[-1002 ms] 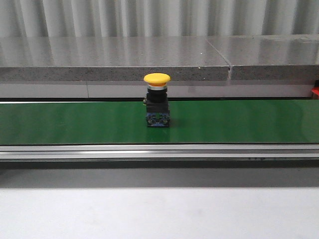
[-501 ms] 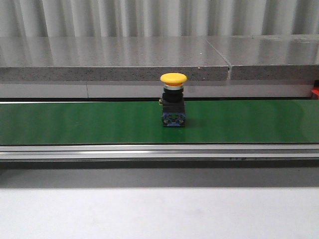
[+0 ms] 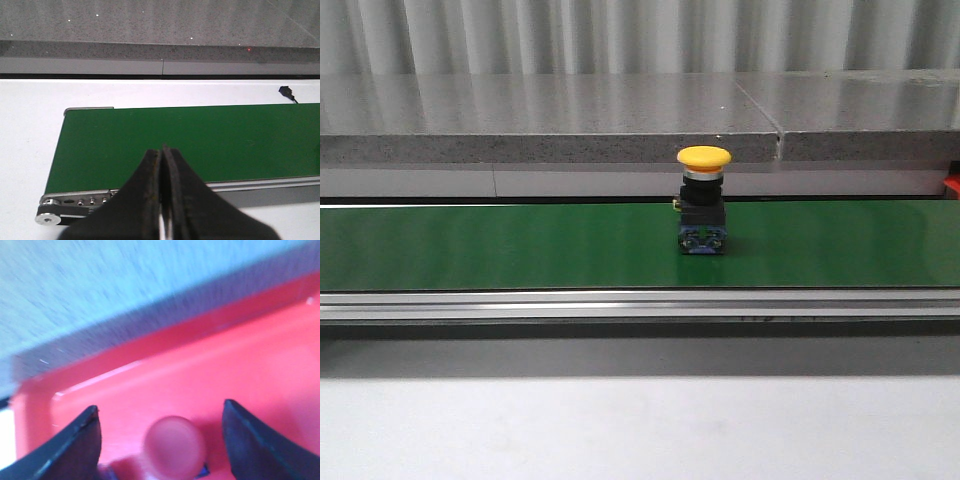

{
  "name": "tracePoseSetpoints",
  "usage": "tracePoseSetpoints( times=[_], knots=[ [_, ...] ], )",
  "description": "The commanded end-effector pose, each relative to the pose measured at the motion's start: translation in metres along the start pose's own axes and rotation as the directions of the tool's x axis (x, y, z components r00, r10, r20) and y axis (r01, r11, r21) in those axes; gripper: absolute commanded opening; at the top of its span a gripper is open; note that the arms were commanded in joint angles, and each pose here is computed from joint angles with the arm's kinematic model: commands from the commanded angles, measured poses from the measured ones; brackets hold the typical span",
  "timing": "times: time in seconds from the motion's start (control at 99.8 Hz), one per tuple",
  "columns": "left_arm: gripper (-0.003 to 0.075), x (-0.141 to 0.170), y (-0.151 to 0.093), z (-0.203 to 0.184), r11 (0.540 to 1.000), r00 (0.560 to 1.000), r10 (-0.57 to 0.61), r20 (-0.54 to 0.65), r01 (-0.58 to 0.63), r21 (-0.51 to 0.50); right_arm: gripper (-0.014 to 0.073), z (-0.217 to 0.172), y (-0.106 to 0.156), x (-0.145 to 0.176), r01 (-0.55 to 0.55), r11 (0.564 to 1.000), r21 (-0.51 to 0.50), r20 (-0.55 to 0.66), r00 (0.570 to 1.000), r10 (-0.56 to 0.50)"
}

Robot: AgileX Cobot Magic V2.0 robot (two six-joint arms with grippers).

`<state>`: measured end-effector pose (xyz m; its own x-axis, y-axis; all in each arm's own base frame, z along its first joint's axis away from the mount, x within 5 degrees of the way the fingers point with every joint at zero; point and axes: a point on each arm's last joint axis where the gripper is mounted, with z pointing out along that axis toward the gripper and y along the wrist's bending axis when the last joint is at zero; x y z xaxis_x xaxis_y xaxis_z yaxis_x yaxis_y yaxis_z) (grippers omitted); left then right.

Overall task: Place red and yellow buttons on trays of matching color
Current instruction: 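Move the right gripper back over the belt toward the yellow button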

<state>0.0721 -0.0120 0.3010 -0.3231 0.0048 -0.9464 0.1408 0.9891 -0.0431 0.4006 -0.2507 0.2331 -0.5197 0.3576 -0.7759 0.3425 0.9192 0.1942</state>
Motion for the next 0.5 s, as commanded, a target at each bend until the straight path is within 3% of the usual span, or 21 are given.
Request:
tracePoseSetpoints(
  times=[0.0,0.491],
  knots=[
    [-0.0021,-0.014,-0.001,-0.003,1.0,0.996,-0.008,0.091,0.007,0.008,0.0519,-0.05,0.017,-0.041,0.027,0.999,-0.031,0.129,0.991,-0.023],
    [-0.0021,-0.014,-0.001,-0.003,1.0,0.996,-0.008,0.091,0.007,0.008,0.0519,-0.145,0.093,-0.068,0.19,0.954,-0.23,0.189,0.971,-0.148]
  ],
)
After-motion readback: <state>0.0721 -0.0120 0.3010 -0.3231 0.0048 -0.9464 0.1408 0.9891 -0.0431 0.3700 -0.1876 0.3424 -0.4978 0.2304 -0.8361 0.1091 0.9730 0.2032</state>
